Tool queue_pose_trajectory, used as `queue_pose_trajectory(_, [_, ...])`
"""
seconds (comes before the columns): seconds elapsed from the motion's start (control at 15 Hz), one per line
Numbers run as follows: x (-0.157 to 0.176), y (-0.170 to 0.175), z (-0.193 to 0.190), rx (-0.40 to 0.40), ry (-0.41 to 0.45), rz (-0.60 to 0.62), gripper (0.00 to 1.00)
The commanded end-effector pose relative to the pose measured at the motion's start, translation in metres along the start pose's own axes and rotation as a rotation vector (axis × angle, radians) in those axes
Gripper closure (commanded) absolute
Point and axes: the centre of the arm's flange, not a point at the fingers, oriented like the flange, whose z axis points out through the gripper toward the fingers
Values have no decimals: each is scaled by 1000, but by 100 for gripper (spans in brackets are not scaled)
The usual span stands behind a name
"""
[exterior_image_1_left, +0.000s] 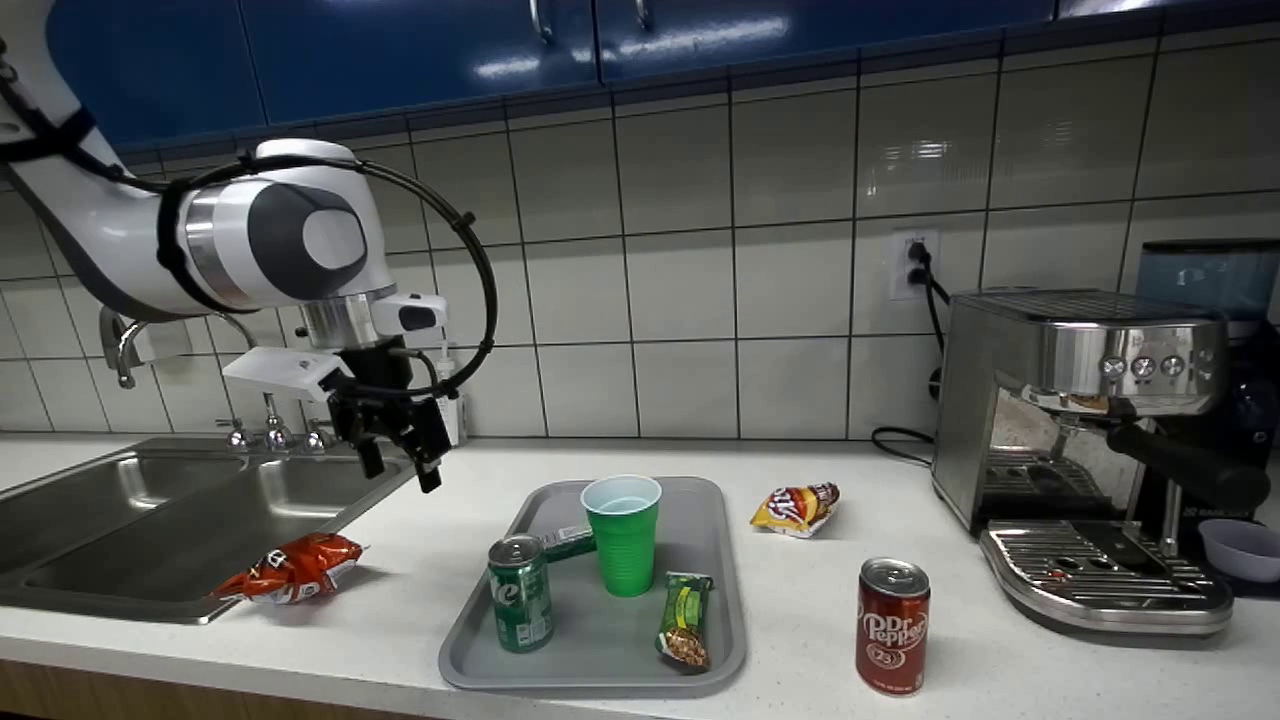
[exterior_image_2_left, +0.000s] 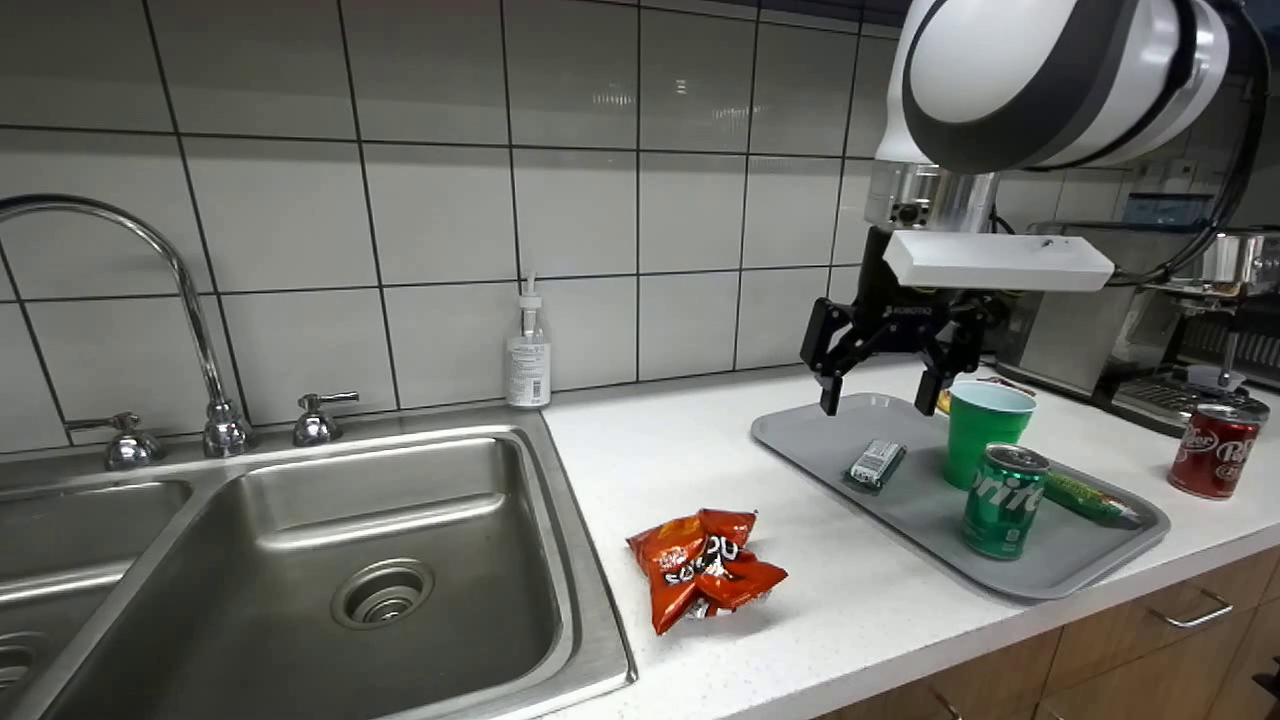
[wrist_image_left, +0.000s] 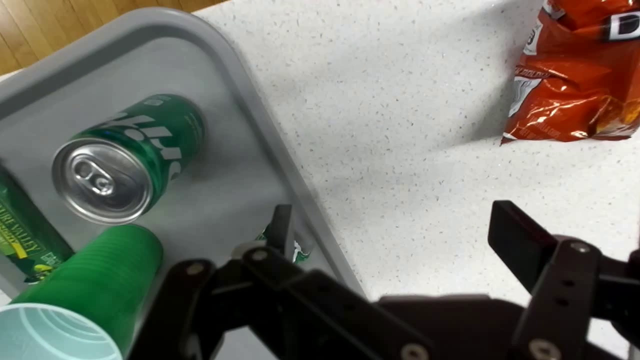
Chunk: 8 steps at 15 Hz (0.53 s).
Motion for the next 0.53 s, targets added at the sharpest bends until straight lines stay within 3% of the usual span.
queue_pose_trajectory(0.0, [-1,0,-2,1,-3,-1,0])
queue_pose_trajectory(0.47, [-3,1,-3,1,-5,-3,0])
